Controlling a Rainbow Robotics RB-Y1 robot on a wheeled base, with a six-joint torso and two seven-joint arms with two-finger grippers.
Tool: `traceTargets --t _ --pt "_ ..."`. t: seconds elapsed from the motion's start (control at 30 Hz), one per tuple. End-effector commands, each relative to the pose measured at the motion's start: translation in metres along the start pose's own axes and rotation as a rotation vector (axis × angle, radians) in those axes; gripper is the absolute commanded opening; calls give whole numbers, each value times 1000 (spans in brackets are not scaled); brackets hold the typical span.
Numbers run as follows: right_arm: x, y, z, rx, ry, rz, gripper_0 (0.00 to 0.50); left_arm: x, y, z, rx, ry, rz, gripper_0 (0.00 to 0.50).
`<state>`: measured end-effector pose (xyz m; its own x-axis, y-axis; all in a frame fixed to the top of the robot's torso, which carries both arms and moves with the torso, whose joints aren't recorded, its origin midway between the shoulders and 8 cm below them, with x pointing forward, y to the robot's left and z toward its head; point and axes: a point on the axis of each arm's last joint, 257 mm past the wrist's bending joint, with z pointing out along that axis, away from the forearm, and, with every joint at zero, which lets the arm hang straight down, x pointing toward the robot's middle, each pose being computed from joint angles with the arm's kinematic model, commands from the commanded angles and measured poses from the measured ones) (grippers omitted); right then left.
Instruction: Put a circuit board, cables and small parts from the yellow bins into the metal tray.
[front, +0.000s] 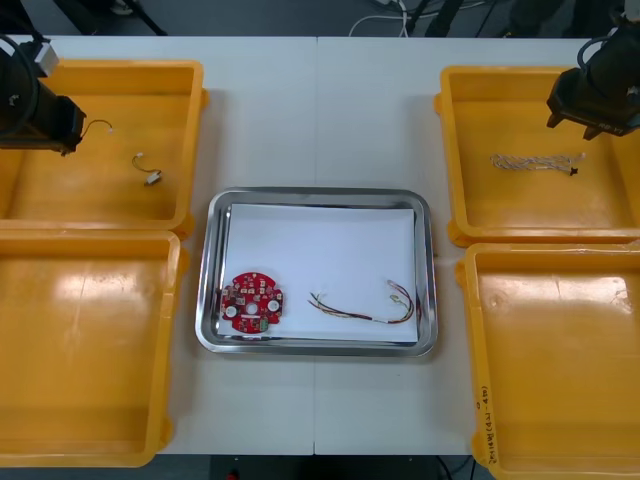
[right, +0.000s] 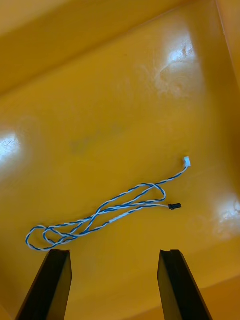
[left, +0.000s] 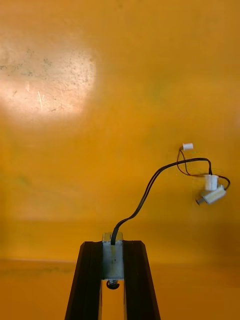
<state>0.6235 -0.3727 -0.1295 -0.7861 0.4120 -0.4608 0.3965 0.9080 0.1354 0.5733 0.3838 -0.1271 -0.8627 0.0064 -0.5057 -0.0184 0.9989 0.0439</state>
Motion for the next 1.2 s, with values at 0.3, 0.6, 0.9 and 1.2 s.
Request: traceTargets --t 0.3,0.6,0.9,1.2 --pt "-27 22 -9 -51 -56 255 500 1 -22 -59 -38 -19 139 0" --pt "-21 32 3 -84 -22 563 500 11 -65 -72 2 -16 206 0" --pt "-17 47 6 -137 30 886 500 13 -120 -75 53 -58 239 2" --pt "1 33 27 -82 49 914 500 31 -179 -70 90 -51 253 2"
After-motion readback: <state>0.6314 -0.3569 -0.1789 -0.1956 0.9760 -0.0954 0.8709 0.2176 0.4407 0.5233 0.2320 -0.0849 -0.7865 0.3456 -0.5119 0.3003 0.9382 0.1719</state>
